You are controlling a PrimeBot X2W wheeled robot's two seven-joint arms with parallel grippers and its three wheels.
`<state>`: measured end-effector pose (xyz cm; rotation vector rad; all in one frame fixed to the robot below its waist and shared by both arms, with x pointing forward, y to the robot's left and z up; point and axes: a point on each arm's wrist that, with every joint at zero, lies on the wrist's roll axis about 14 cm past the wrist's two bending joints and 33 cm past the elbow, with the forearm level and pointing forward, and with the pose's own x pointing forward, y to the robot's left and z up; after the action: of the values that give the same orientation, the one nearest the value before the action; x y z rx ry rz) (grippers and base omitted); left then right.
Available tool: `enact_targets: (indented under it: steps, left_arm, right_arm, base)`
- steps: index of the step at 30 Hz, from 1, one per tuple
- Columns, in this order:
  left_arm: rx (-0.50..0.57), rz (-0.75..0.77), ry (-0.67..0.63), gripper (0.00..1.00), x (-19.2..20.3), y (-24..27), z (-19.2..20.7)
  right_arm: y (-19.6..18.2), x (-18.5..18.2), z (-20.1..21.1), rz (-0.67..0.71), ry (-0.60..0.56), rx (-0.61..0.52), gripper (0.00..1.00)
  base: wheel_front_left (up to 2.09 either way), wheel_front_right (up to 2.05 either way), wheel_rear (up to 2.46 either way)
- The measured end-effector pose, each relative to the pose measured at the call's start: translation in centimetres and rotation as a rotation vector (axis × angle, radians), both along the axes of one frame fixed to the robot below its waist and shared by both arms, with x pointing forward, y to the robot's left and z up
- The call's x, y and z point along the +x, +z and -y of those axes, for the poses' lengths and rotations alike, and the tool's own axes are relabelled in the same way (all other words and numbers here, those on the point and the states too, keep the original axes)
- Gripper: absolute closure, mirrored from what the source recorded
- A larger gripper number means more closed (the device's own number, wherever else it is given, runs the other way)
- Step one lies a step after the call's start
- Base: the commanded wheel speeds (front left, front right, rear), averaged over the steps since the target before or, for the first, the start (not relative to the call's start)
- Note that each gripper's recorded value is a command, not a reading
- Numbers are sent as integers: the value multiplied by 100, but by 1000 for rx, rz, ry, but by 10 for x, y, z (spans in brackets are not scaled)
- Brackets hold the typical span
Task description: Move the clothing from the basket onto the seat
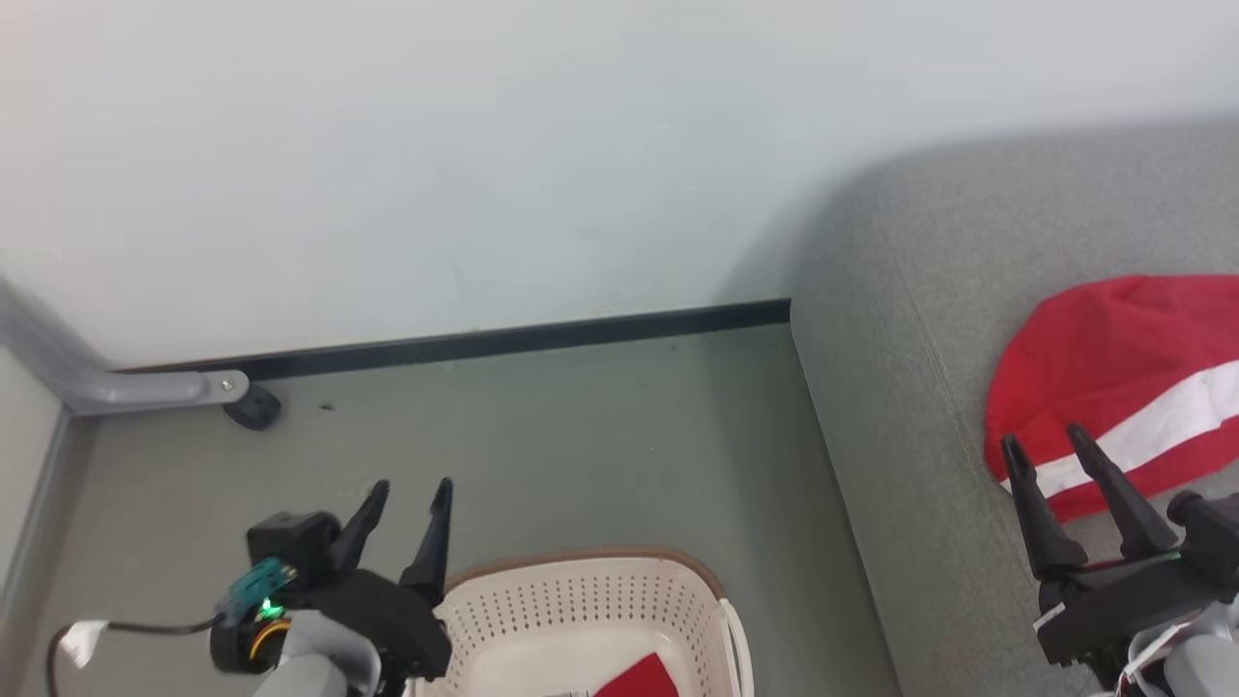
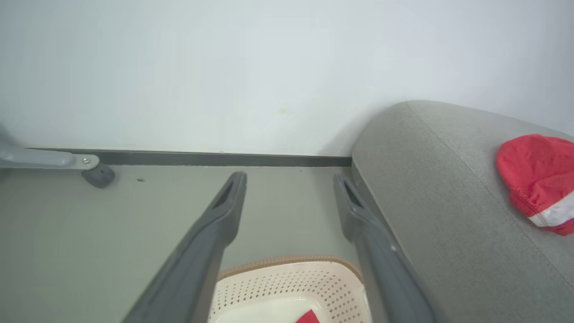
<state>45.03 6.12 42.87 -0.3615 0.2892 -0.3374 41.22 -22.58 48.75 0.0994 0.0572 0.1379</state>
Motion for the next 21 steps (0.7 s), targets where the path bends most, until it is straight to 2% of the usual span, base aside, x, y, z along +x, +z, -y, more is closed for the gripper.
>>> enact_targets:
  steps: [6,12,20,21]
  left_arm:
    - [-5,44,141,0,-12,17,-44]
    - [-31,84,238,0,-26,33,-67]
    - [-21,159,293,0,-36,54,-84]
    - [6,235,286,0,-40,73,-82]
  right_arm:
    - [11,-14,-9,37,9,38,0]
    - [20,-24,-14,70,10,66,0]
    - [31,-30,-25,111,21,85,0]
    - [34,-32,-25,126,18,68,0]
  base:
    - [0,0,0]
    - [0,0,0]
    - [0,0,0]
    - [0,0,0]
